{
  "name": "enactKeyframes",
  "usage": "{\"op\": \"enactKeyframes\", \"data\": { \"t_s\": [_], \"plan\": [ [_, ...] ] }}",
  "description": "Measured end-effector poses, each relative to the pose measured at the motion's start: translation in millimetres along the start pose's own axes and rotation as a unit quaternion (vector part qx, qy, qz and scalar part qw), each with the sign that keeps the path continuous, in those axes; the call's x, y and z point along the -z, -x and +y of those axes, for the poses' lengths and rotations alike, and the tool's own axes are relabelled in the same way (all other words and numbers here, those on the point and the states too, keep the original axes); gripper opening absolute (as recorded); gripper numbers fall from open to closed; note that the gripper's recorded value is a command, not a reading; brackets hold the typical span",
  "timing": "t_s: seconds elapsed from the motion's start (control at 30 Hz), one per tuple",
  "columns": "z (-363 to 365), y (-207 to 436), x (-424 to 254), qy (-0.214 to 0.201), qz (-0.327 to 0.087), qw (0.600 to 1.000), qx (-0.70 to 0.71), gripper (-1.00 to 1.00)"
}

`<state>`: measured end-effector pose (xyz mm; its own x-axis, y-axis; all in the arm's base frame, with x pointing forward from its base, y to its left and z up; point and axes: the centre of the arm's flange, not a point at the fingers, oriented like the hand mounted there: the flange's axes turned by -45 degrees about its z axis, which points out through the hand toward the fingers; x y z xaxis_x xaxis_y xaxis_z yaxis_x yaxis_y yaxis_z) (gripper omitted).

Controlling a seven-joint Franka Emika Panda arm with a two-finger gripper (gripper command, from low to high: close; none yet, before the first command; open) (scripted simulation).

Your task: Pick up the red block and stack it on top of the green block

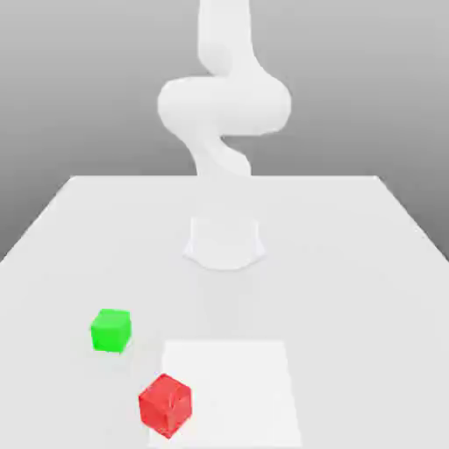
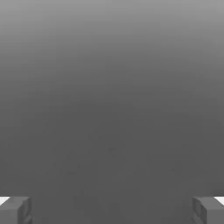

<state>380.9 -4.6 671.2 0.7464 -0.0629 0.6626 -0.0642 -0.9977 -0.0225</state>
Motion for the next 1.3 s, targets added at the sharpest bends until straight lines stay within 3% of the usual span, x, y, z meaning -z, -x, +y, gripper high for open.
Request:
{"op": "enactKeyframes", "data": {
  "t_s": [0.37, 0.77, 0.93, 0.97, 1.3],
  "plan": [
    [36, 62, -217, 0.057, -0.16, 0.979, -0.11, 0.0],
    [78, 224, -384, 0.102, -0.322, 0.912, -0.235, 0.0],
    [81, 274, -432, 0.105, -0.338, 0.902, -0.248, 0.0],
    [81, 283, -441, 0.105, -0.338, 0.902, -0.248, -1.0],
    [81, 265, -421, 0.105, -0.338, 0.902, -0.248, -1.0]
  ]
}}
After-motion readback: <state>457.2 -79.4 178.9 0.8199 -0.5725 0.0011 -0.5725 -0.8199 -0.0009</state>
